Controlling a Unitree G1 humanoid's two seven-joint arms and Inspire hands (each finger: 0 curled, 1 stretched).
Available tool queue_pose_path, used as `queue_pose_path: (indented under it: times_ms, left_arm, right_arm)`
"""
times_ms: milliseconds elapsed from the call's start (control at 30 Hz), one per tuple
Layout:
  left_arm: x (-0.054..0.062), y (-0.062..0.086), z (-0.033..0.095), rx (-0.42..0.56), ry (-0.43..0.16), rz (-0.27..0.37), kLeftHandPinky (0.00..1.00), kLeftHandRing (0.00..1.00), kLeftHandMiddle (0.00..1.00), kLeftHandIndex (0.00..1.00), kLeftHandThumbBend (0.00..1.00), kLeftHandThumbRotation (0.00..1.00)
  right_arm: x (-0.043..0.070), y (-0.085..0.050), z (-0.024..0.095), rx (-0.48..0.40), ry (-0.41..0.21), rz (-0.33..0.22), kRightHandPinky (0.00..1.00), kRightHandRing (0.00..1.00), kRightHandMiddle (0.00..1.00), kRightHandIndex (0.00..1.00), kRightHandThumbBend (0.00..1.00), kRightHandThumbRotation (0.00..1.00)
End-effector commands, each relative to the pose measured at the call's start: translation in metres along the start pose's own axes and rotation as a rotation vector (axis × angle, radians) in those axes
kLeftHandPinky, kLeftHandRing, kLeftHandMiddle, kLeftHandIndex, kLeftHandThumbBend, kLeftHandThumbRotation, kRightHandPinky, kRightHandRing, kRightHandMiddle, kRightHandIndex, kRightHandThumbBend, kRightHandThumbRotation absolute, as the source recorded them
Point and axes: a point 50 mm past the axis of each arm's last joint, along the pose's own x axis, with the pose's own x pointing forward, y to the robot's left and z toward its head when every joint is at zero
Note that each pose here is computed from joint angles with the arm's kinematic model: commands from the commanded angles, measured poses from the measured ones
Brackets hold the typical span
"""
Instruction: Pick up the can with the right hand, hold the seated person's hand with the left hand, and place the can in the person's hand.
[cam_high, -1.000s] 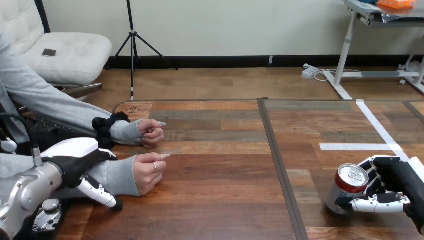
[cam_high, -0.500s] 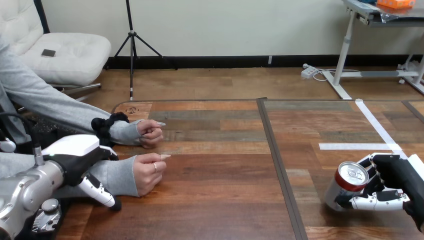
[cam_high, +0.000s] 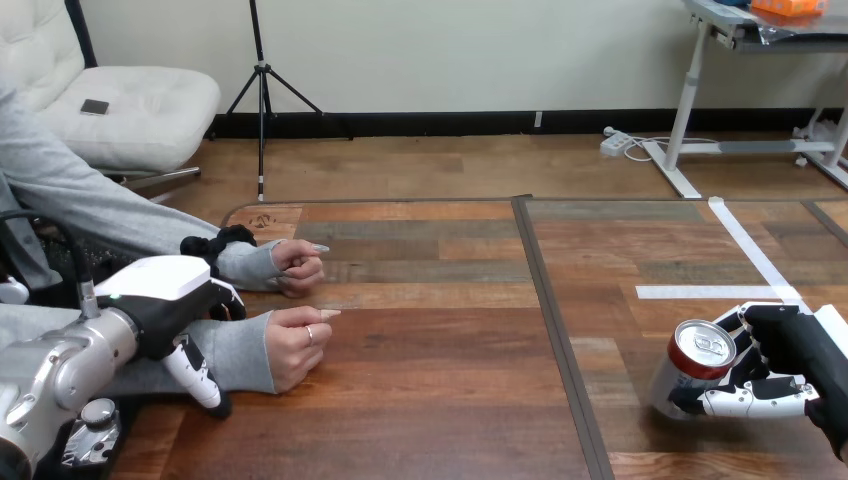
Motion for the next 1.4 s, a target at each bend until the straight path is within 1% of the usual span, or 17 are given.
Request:
queue_pose_path:
  times_ms: [0, 67, 100, 167, 233, 433, 567, 633, 767, 967, 1167, 1267, 1367]
  left_arm:
    - [-0.001, 0.010, -0.007, -0.009, 0.012, 0.055, 0.49, 0.58, 0.64, 0.64, 0.85, 0.01]
    - [-0.001, 0.010, -0.007, -0.037, 0.005, 0.068, 0.45, 0.54, 0.60, 0.60, 0.82, 0.00]
    - [-0.002, 0.010, -0.007, -0.044, -0.005, 0.085, 0.44, 0.52, 0.58, 0.59, 0.81, 0.00]
    - [-0.002, 0.010, -0.007, -0.046, -0.015, 0.103, 0.40, 0.48, 0.54, 0.54, 0.78, 0.00]
    - [-0.003, 0.010, -0.007, -0.045, -0.021, 0.126, 0.39, 0.46, 0.52, 0.52, 0.77, 0.00]
    - [-0.003, 0.011, -0.007, -0.057, -0.037, 0.175, 0.34, 0.41, 0.48, 0.48, 0.77, 0.00]
    - [-0.004, 0.013, -0.006, -0.061, -0.051, 0.195, 0.32, 0.38, 0.46, 0.47, 0.77, 0.00]
    - [-0.004, 0.014, -0.006, -0.071, -0.057, 0.211, 0.31, 0.37, 0.45, 0.47, 0.78, 0.00]
    - [-0.005, 0.016, -0.006, -0.079, -0.066, 0.222, 0.29, 0.35, 0.43, 0.47, 0.79, 0.00]
    - [-0.007, 0.019, -0.005, -0.093, -0.082, 0.235, 0.27, 0.34, 0.41, 0.47, 0.80, 0.00]
    - [-0.007, 0.021, -0.006, -0.121, -0.080, 0.236, 0.27, 0.33, 0.40, 0.47, 0.80, 0.00]
    - [-0.007, 0.022, -0.006, -0.130, -0.082, 0.238, 0.27, 0.33, 0.40, 0.47, 0.80, 0.00]
    - [-0.008, 0.024, -0.006, -0.133, -0.089, 0.251, 0.27, 0.33, 0.40, 0.47, 0.80, 0.00]
  right_arm:
    - [0.015, -0.014, 0.026, -0.009, -0.119, -0.067, 0.22, 0.27, 0.34, 0.42, 0.80, 0.00]
    - [0.015, -0.014, 0.026, -0.008, -0.117, -0.067, 0.23, 0.28, 0.35, 0.42, 0.80, 0.00]
    - [0.015, -0.014, 0.026, -0.009, -0.117, -0.067, 0.24, 0.29, 0.35, 0.42, 0.80, 0.00]
    - [0.015, -0.014, 0.026, -0.012, -0.117, -0.068, 0.26, 0.31, 0.37, 0.42, 0.80, 0.00]
    - [0.015, -0.013, 0.026, -0.018, -0.119, -0.070, 0.27, 0.31, 0.37, 0.42, 0.81, 0.00]
    - [0.015, -0.013, 0.025, -0.015, -0.106, -0.067, 0.28, 0.32, 0.38, 0.42, 0.80, 0.00]
    - [0.015, -0.013, 0.024, 0.001, -0.106, -0.059, 0.29, 0.34, 0.39, 0.42, 0.79, 0.00]
    - [0.014, -0.013, 0.024, -0.012, -0.107, -0.057, 0.29, 0.34, 0.39, 0.43, 0.79, 0.00]
    - [0.014, -0.013, 0.023, -0.013, -0.102, -0.053, 0.29, 0.34, 0.39, 0.43, 0.79, 0.00]
    - [0.014, -0.013, 0.021, 0.008, -0.095, -0.055, 0.29, 0.33, 0.38, 0.44, 0.79, 0.00]
    - [0.015, -0.012, 0.021, 0.003, -0.088, -0.062, 0.27, 0.31, 0.37, 0.43, 0.80, 0.00]
    - [0.014, -0.012, 0.022, -0.018, -0.099, -0.055, 0.26, 0.30, 0.37, 0.43, 0.80, 0.00]
    - [0.014, -0.012, 0.022, -0.009, -0.096, -0.058, 0.26, 0.31, 0.37, 0.43, 0.80, 0.00]
